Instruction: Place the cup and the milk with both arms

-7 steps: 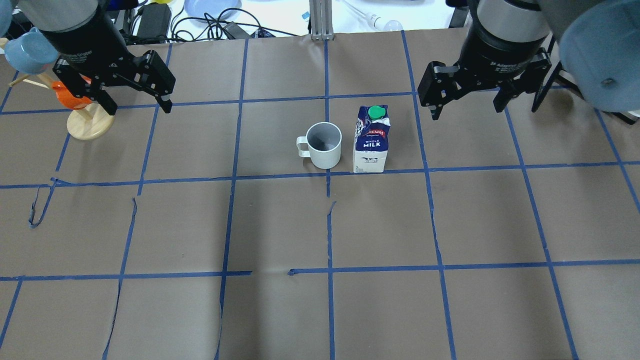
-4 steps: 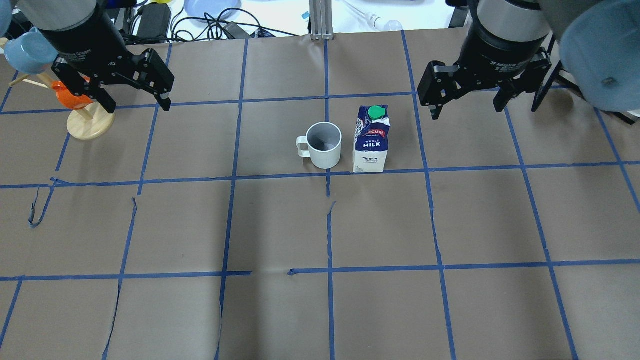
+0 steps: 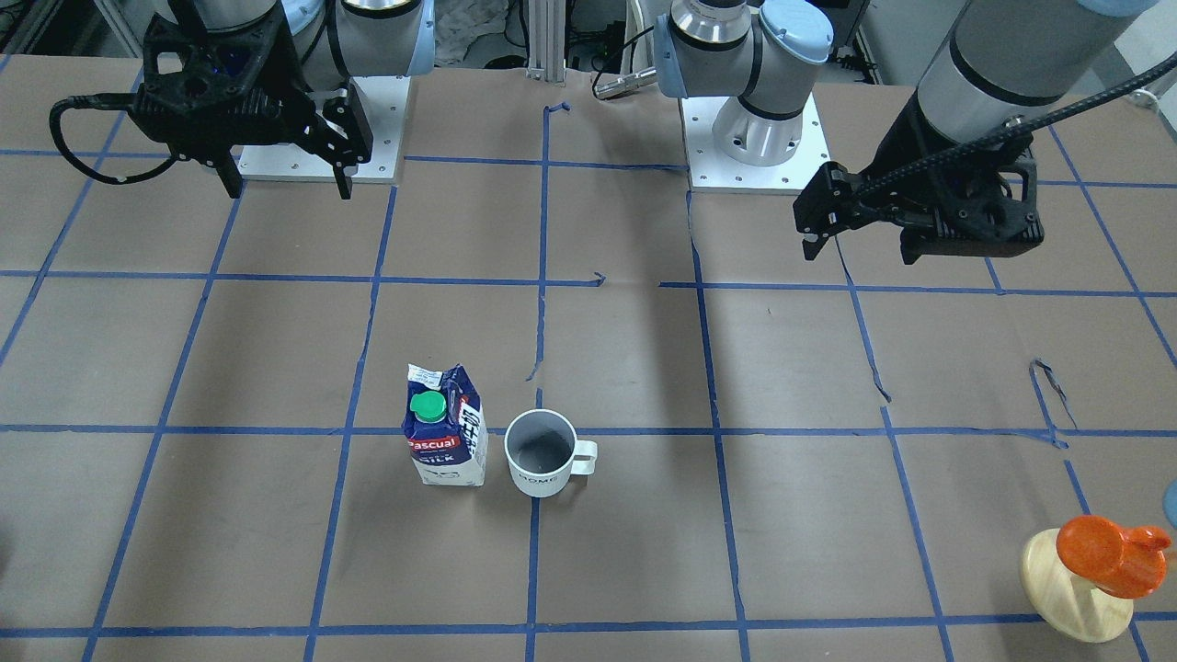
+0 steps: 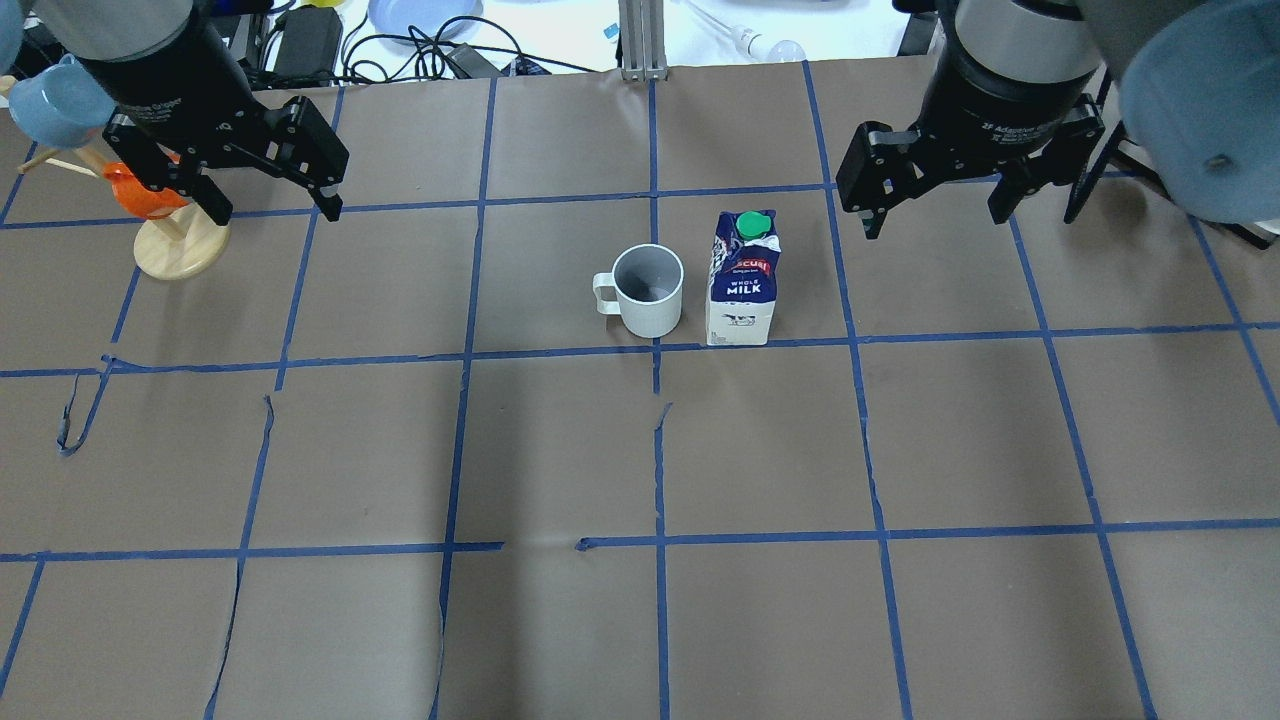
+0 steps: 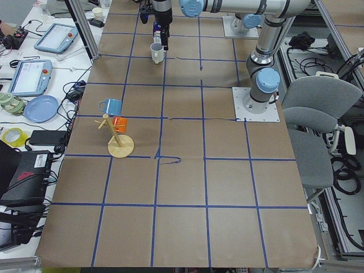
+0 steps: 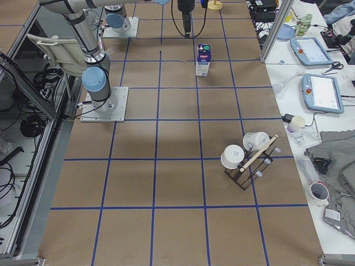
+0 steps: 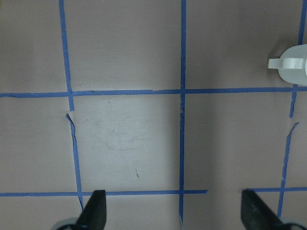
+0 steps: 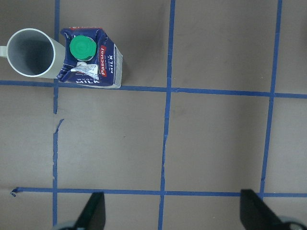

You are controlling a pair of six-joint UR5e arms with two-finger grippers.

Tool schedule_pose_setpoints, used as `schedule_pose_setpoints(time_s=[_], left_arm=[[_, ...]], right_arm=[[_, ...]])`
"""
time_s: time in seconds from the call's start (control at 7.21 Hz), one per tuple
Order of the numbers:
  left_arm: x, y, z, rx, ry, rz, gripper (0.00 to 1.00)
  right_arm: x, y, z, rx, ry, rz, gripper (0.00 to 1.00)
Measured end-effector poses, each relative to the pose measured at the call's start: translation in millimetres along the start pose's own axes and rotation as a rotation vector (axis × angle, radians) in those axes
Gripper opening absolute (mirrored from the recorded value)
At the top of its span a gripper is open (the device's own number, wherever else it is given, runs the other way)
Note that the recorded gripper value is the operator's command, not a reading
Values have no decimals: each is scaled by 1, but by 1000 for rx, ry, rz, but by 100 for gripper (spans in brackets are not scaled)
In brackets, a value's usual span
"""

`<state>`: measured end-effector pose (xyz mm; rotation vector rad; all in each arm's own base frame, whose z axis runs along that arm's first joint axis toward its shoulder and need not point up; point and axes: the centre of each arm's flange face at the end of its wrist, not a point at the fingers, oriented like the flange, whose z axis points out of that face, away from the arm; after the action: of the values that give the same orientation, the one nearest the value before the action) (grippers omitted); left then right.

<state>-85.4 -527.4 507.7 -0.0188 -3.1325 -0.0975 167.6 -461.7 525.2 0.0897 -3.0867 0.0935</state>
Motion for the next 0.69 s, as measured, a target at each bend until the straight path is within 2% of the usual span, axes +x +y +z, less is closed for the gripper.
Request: schedule_pose_setpoints(time_s=[0.42, 0.69], left_arm=[[0, -1, 1, -1, -1, 2, 100], [0, -1, 1, -1, -1, 4, 100]], right_arm=[[0, -1, 0, 4, -13, 3, 100], [-2, -5, 1, 15, -63, 9, 100]])
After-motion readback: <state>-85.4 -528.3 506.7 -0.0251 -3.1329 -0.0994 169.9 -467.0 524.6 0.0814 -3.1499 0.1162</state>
